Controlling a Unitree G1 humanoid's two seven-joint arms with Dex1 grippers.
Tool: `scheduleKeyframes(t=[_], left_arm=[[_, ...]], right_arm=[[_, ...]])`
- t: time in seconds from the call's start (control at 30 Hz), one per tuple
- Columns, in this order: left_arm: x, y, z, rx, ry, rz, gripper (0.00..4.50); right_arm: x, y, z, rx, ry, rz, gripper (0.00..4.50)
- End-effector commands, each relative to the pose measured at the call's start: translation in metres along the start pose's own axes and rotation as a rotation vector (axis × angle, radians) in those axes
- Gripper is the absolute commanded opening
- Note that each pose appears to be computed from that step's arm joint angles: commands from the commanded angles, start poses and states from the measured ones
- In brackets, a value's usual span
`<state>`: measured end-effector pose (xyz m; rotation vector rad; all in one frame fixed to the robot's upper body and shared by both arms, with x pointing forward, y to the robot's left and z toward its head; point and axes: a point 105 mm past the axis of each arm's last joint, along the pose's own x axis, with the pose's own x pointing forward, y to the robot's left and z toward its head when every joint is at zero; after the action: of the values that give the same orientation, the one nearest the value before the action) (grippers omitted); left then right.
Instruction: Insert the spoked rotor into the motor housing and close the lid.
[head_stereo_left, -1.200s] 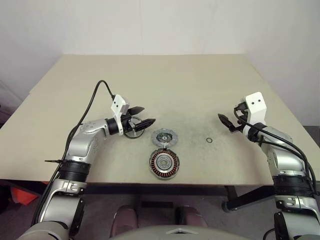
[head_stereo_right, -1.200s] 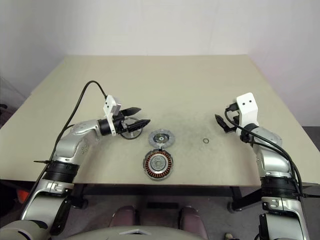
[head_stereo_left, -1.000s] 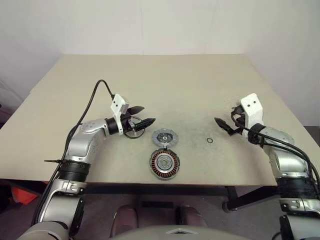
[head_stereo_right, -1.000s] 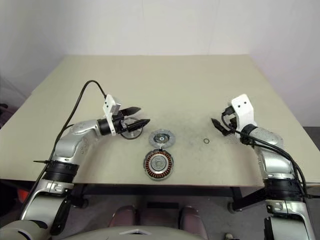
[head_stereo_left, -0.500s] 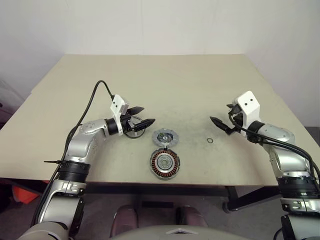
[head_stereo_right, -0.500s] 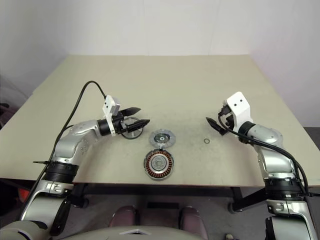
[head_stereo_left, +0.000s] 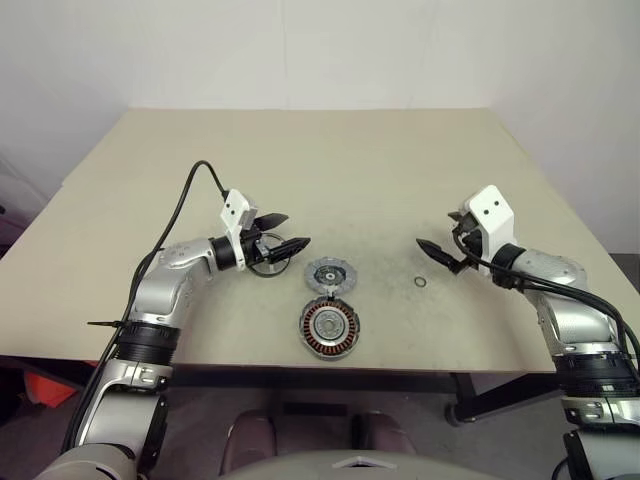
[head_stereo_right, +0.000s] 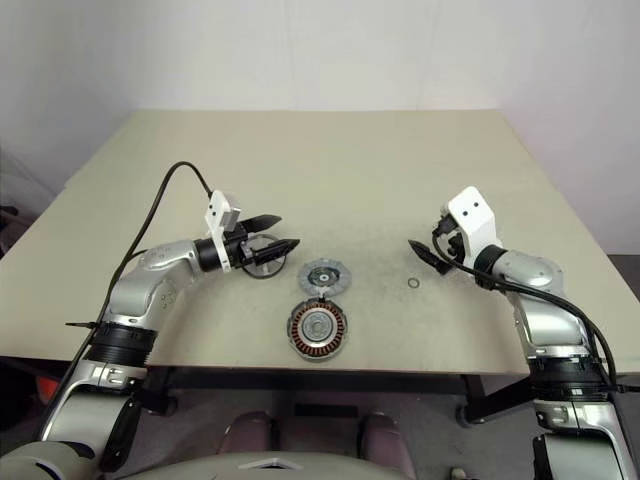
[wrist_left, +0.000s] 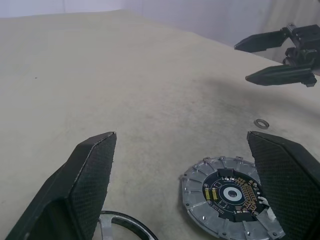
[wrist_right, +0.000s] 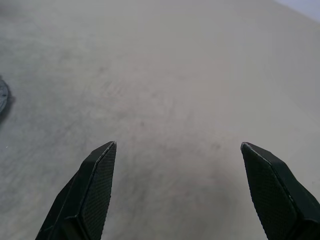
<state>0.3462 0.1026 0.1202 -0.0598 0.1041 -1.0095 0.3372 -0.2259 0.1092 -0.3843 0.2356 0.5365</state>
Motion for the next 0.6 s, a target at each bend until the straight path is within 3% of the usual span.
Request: scheduleKeyframes(t=[0.03, 0.6], left_arm=[[-0.003, -0.001, 0.015, 0.043, -0.043, -0.003, 4.43], [-0.001, -0.002, 0.013, 0.047, -0.03, -0.01, 4.43]], right_arm=[[-0.009, 0.015, -0.001, 0.029, 0.003, 0.062, 4.5], [-0.018, 0.049, -0.03, 0.145, 0.072, 0.122, 4.5]])
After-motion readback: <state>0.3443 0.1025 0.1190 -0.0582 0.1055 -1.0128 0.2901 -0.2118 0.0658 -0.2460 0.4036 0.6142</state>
